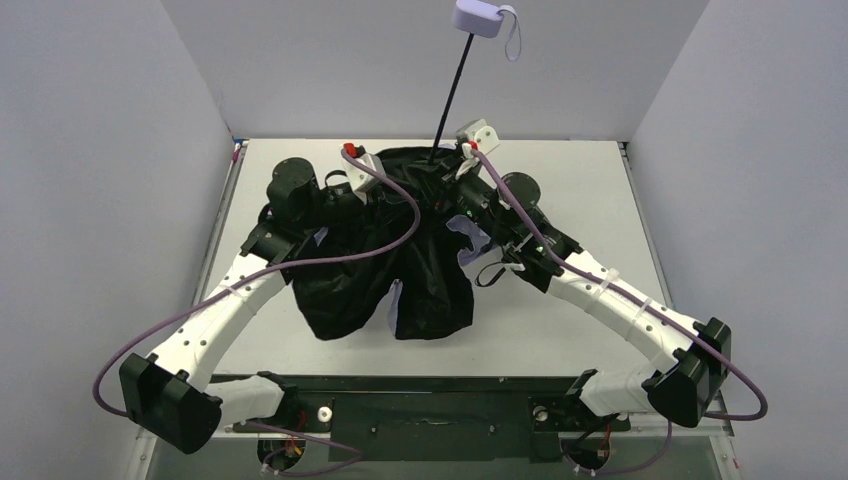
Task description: Open the umbrella
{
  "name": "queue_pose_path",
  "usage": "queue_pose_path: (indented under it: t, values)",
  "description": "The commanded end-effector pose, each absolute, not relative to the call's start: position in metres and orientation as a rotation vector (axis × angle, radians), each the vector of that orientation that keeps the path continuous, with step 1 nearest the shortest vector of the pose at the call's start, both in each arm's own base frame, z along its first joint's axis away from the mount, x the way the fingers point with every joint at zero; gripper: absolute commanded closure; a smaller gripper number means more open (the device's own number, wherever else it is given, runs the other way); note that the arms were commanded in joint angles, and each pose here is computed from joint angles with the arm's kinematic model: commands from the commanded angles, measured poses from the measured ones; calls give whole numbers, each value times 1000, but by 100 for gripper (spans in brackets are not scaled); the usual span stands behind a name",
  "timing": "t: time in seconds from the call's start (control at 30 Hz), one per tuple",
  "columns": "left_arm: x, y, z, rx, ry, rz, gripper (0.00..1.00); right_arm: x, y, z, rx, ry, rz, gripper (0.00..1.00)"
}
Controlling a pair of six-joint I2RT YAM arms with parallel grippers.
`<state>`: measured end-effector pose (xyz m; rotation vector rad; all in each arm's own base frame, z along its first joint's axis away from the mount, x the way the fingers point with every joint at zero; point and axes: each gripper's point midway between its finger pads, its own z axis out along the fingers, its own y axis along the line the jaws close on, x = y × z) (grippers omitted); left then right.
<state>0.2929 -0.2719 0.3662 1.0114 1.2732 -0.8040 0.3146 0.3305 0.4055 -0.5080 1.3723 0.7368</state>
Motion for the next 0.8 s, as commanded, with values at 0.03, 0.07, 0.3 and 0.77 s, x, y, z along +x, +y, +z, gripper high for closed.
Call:
queue_pose_path:
  t: [0.03, 0.07, 0.3, 0.77]
  values:
    - [289, -287, 396, 1026, 1152, -791, 72, 297, 317, 471, -424, 1198, 792, 100]
    - [289, -289, 396, 1026, 1151, -793, 72, 297, 317, 472, -421, 1199, 794, 100]
    - [298, -296, 383, 997, 1176, -788, 82, 294, 320, 472, -418, 1203, 821, 100]
    - [318, -265, 250, 1127, 1462, -682, 88, 294, 299, 520, -346, 1120, 827, 100]
